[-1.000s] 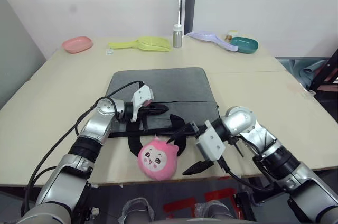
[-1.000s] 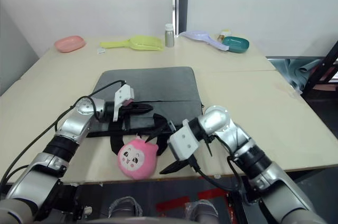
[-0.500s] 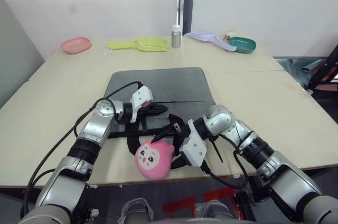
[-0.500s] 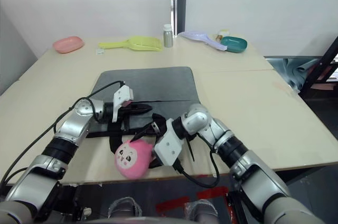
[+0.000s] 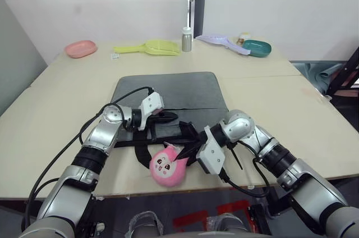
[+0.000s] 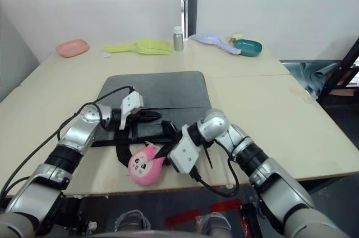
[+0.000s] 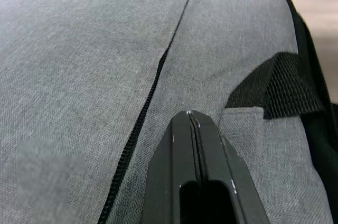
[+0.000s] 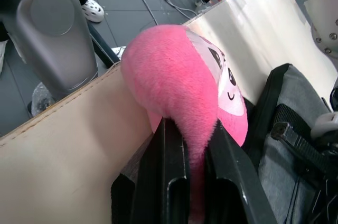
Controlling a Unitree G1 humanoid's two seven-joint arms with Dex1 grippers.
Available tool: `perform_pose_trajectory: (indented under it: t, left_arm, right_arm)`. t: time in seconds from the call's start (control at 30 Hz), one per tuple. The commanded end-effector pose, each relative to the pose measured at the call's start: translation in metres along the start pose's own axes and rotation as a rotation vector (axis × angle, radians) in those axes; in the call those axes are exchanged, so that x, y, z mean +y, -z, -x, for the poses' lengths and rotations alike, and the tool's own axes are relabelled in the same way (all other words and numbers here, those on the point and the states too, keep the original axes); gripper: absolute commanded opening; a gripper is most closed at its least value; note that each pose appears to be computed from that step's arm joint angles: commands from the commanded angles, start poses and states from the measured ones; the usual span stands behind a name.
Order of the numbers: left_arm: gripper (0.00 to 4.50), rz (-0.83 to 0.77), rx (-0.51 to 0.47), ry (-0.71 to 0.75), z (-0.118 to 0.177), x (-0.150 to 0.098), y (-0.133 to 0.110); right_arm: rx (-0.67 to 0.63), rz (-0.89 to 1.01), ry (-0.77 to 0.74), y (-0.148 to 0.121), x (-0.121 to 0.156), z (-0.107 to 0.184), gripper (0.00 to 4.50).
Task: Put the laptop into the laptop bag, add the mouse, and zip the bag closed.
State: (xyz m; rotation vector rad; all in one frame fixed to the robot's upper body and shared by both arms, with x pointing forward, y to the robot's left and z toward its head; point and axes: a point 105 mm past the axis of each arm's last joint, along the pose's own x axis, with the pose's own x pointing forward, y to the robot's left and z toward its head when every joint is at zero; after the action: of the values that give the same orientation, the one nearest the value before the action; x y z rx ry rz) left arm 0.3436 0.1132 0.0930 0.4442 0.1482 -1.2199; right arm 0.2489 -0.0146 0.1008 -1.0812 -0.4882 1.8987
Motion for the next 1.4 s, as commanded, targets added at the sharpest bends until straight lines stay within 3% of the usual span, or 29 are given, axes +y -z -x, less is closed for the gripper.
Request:
perform_pose_trajectory:
  t: [0.03, 0.7, 0.93, 1.4]
  left_arm:
    - [0.00, 0.122, 0.222, 0.053, 0.004, -0.027, 0.068]
    - [0.00, 0.148, 0.246, 0.067, 0.015, -0.031, 0.078]
    - [0.00, 0.154, 0.248, 0.076, 0.016, -0.031, 0.078]
    - [0.00, 0.162, 0.266, 0.102, 0.018, -0.034, 0.082]
  right_arm:
    - [-0.005, -0.009, 0.012, -0.007, 0.003, 0.009, 0.03]
    - [0.203, -0.214, 0.117, 0.004, 0.035, 0.084, 0.03]
    - [0.301, -0.284, 0.094, 0.012, 0.065, 0.113, 0.03]
    - [0.419, -0.355, 0.110, 0.020, 0.088, 0.154, 0.03]
